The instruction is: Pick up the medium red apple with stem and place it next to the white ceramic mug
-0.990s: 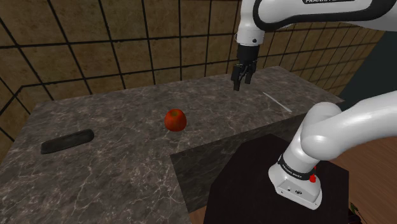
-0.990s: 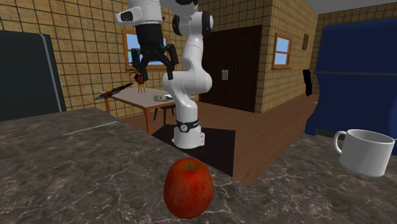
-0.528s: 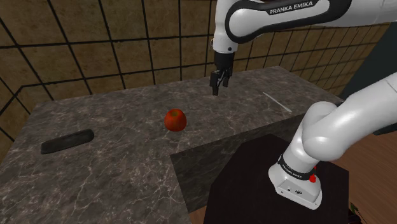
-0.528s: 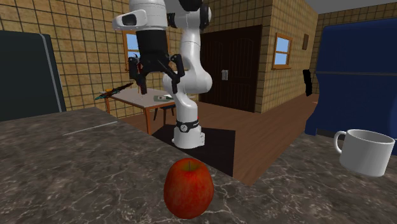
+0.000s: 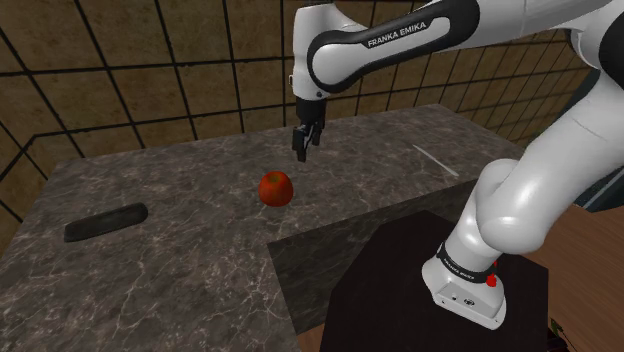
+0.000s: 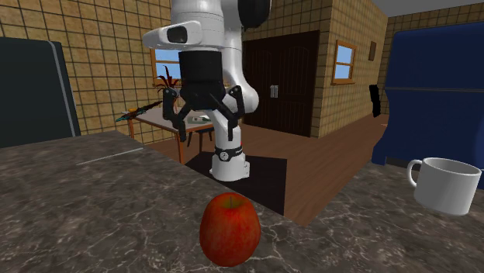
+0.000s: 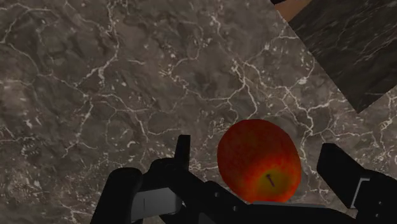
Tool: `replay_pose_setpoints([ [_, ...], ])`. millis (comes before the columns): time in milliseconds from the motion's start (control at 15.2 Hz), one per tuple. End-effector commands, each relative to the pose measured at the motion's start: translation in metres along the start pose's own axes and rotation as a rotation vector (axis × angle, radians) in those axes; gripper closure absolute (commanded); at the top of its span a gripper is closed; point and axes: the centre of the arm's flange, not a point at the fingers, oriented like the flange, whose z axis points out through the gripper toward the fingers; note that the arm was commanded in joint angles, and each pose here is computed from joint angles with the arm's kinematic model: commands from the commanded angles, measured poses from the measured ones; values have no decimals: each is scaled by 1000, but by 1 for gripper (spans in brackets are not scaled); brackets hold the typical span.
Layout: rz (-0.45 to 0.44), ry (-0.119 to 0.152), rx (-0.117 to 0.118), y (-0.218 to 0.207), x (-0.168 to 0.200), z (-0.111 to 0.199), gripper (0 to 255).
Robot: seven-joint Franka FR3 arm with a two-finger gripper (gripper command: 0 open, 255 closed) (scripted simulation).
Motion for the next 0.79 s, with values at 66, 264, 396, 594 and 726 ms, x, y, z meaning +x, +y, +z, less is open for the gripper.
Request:
replay_pose_setpoints([
  [66,-63,18,-11,-22,28,12,0],
  [264,-124,35,-23,-45,57,24,0],
  [396,-148,41,-28,-54,68,28,0],
  [594,-148,41,-28,-53,68,44,0],
  [726,-148,41,-28,-53,69,55,0],
])
